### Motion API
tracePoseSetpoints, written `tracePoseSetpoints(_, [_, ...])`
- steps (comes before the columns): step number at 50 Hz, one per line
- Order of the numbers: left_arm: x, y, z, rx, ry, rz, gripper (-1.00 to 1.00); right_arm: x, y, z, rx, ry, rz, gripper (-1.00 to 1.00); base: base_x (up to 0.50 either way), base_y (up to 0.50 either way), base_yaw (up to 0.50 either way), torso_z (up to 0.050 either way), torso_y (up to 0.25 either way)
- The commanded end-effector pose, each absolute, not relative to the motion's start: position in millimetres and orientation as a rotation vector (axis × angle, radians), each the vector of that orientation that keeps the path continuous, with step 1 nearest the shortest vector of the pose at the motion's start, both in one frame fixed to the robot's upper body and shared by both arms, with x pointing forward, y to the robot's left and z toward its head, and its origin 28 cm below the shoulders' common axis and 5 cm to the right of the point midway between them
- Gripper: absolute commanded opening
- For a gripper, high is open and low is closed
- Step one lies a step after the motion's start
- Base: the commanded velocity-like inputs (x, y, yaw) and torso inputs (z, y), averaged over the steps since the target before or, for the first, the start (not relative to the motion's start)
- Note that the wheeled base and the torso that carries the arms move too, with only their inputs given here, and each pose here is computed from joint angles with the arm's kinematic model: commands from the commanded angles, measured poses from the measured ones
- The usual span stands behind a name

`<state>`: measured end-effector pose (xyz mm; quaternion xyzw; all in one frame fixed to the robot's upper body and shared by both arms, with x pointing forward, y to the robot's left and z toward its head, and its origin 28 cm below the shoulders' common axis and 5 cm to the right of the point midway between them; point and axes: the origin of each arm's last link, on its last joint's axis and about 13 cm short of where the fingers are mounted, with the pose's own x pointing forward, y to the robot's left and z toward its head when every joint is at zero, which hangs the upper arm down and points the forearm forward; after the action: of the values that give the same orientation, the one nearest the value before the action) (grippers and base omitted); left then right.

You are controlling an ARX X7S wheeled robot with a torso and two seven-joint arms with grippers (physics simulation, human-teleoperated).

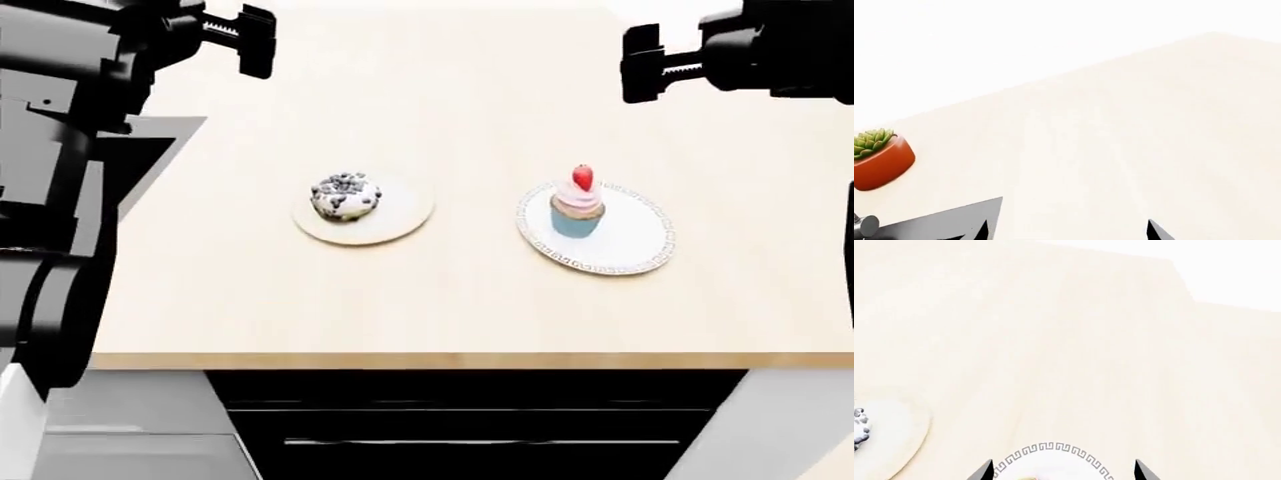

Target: Move the dessert items from the plate to the tray.

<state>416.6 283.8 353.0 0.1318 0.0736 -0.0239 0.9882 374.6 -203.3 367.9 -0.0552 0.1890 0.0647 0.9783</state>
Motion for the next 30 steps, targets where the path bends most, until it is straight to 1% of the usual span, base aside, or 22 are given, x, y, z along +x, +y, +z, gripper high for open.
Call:
tracePoseSetpoints(1, [415.5, 286.5, 355.1, 0.258, 0.159, -0.042, 1.00, 374.3, -206.2, 370.7, -0.085, 0.395, 0.128, 1.00, 0.50, 0.00, 0.00, 0.000, 0.000])
tracePoseSetpoints(22, [415.5, 288.8, 354.2, 0.254, 0.157, -0.044, 1.00, 373.9, -206.3, 368.2, -0.077, 0.391, 0.141, 1.00, 0.50, 0.00, 0.00, 0.000, 0.001])
tracePoseSetpoints(26, [415.5, 288.9, 354.2, 0.256, 0.157, -0.044, 1.00, 363.7, -205.2, 369.4, -0.085, 0.431, 0.162, 1.00, 0.00, 0.00, 0.00, 0.000, 0.000])
tracePoseSetpoints(30, [415.5, 289.3, 354.1, 0.259, 0.157, -0.042, 1.00, 331.4, -207.8, 363.1, -0.115, 0.574, 0.274, 1.00, 0.00, 0.00, 0.00, 0.000, 0.000])
